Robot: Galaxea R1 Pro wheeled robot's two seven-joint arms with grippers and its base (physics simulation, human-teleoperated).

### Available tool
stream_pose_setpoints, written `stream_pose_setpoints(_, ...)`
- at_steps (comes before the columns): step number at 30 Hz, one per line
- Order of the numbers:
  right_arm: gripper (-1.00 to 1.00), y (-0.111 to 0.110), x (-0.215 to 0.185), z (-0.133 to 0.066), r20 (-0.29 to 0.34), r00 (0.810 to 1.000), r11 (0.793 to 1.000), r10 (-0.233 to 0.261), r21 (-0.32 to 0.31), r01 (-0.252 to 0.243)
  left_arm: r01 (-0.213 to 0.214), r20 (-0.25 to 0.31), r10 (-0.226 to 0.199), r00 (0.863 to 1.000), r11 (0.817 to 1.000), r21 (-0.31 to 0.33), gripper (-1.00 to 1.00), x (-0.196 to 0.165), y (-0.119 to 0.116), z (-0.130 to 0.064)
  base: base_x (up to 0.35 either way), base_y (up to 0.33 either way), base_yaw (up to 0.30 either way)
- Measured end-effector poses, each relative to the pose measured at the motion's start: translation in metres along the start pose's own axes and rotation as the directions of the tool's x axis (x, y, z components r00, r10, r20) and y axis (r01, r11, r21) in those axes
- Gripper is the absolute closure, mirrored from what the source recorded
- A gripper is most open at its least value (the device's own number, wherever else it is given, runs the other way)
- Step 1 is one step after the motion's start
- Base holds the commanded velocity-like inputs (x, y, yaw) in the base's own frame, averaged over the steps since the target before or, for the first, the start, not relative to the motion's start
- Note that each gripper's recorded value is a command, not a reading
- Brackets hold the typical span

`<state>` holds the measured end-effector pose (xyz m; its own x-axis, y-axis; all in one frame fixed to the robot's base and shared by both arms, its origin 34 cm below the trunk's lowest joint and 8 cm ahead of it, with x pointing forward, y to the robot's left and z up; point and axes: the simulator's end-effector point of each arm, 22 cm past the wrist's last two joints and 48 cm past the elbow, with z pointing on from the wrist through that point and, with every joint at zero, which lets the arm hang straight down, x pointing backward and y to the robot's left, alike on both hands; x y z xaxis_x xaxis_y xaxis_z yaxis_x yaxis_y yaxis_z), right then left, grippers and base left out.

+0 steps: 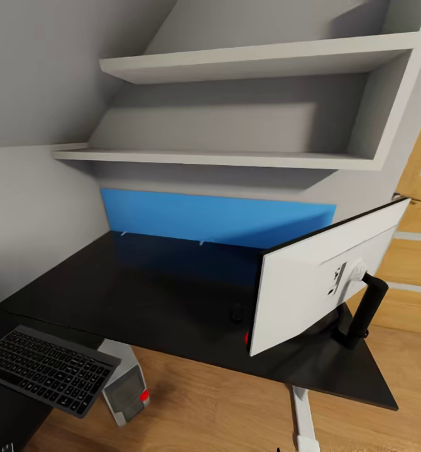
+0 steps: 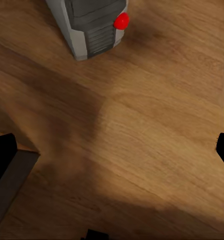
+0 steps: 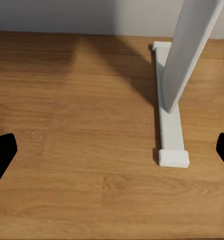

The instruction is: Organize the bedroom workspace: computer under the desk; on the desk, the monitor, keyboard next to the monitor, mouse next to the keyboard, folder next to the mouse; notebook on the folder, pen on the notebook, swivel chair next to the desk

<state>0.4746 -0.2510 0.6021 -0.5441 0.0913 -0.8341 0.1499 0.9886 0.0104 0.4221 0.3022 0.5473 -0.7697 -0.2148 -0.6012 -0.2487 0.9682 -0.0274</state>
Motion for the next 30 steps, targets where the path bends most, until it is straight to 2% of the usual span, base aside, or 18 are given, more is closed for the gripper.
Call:
stream_pose_setpoints(19,-1.0,-0.0004,0.0,0.0001,0.0,1.0,1.0,0.0,0.0,0.0,0.0,0.0,0.0,1.0,1.0,0.001,-1.0,0.0002,-0.0008,-0.0001,0.0,0.0,-0.242)
stream_pose_setpoints(30,-1.0,-0.0002,0.0009,0.0,-0.002,1.0,1.0,0.0,0.0,0.0,0.0,-0.002,0.0,1.0,1.0,0.001,-1.0,0.0012,-0.0009,0.0,0.0,0.0,-0.077)
